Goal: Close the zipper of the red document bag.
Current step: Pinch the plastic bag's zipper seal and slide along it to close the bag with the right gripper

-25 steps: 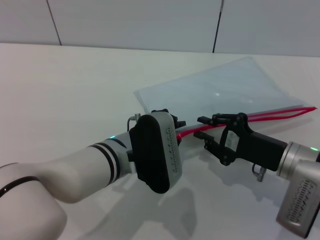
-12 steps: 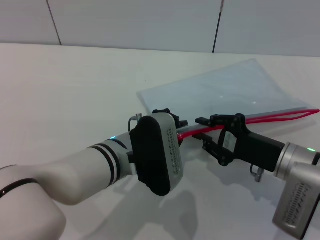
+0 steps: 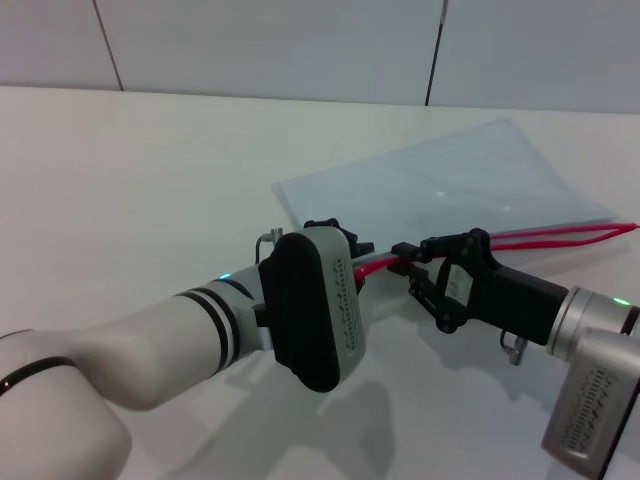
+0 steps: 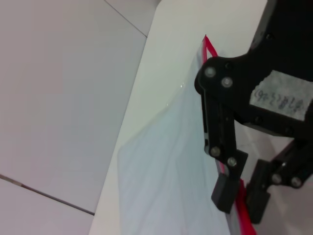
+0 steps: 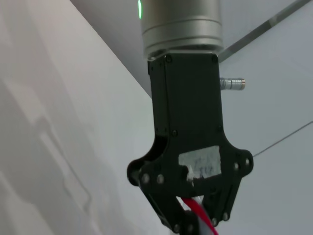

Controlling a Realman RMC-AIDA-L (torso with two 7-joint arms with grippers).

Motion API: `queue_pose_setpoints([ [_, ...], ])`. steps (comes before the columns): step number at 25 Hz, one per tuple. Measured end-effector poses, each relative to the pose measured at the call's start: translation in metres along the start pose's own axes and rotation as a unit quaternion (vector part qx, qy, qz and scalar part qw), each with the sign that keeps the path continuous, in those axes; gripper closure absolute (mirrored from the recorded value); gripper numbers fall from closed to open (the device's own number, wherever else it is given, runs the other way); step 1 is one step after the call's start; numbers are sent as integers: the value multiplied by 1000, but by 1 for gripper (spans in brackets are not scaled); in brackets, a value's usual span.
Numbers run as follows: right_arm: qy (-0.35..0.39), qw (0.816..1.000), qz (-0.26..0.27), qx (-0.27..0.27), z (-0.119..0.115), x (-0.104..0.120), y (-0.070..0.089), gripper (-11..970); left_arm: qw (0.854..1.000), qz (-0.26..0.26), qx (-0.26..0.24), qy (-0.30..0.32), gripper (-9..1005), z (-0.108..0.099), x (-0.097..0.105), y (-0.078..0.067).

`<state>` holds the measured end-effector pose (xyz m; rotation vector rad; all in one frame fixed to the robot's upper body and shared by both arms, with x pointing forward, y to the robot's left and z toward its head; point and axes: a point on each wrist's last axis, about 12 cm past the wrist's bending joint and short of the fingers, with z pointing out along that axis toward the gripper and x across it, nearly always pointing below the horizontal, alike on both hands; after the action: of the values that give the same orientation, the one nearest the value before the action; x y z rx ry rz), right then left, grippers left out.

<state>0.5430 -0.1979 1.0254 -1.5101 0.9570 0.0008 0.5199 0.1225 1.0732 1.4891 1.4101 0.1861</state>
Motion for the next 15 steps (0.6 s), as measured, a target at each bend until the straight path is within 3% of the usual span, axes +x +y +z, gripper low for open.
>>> queue_pose_setpoints([
  [15, 7, 1000, 0, 0, -1, 2, 0, 889, 1000, 0, 2, 3, 952, 0, 2, -1],
])
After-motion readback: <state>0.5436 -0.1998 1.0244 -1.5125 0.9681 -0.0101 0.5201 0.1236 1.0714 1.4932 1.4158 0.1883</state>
